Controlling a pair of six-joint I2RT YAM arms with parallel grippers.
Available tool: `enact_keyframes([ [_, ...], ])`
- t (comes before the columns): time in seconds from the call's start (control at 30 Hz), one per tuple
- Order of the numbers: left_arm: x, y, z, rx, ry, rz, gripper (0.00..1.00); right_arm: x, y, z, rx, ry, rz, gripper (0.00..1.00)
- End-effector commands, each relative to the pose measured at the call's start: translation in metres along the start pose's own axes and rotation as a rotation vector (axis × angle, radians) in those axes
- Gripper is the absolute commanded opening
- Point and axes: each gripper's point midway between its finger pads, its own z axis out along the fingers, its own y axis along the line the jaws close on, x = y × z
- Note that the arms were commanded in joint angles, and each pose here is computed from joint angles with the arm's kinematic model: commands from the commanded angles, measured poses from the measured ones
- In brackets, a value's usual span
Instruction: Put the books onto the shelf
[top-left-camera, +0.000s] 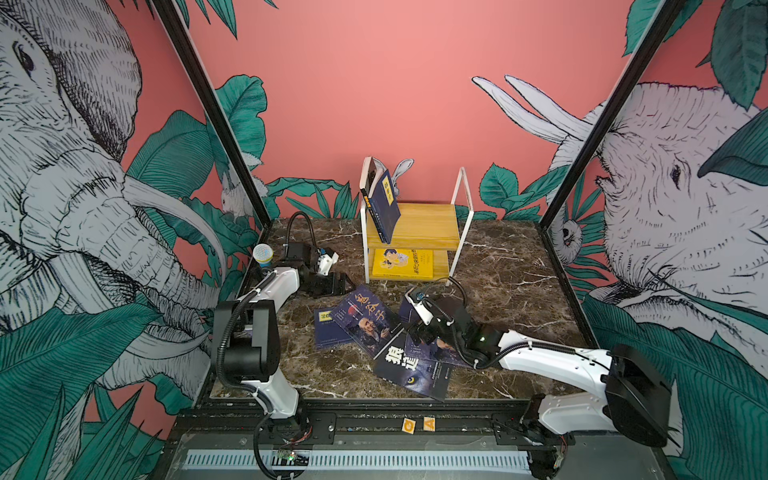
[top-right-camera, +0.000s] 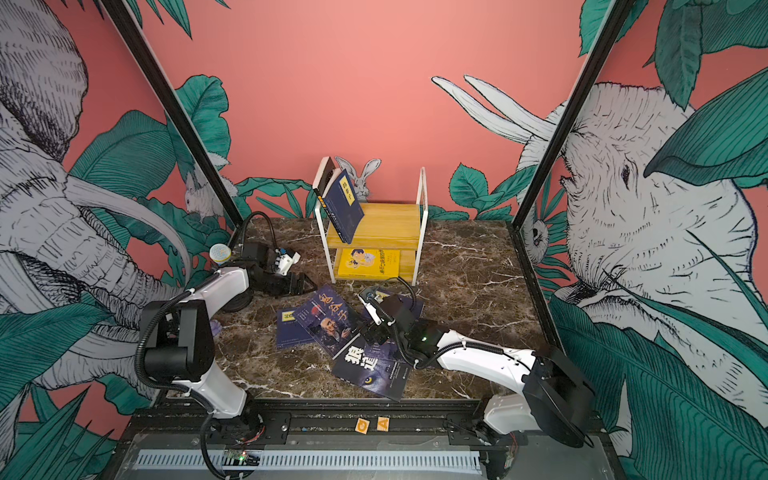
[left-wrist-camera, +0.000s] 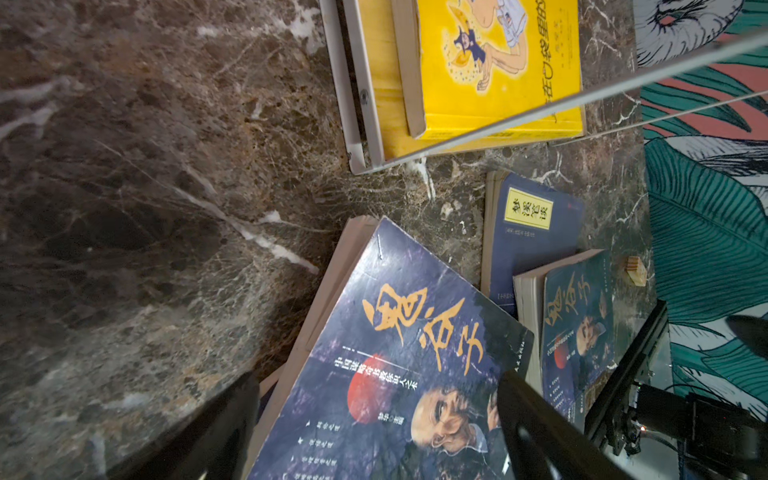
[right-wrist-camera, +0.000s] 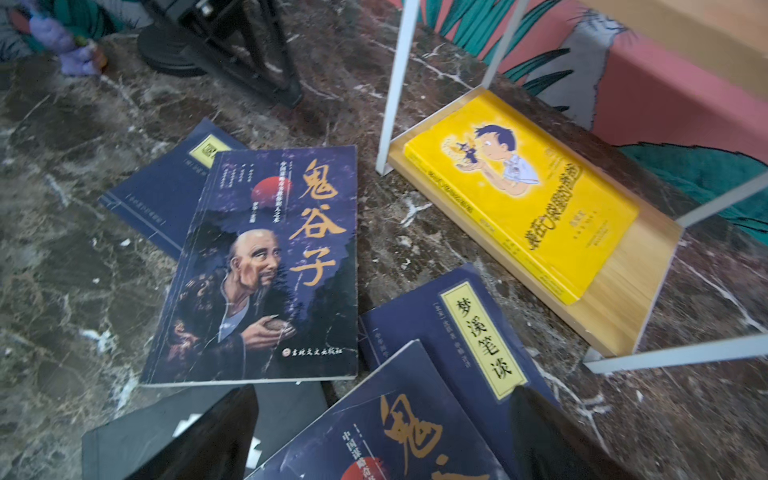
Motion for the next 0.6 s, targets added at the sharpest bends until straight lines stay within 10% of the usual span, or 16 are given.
enact_keyframes([
  [0.0,0.009,0.001,0.002,-0.002,0.058,0.011,0.9,-0.001,0.023,0.009,-0.078,-0.007,-0.126,0.95],
  [0.57,0.019,-0.008,0.015,0.129,0.216,-0.042,0.77,0.042,0.056,0.038,-0.221,0.192,-0.463,0.91],
])
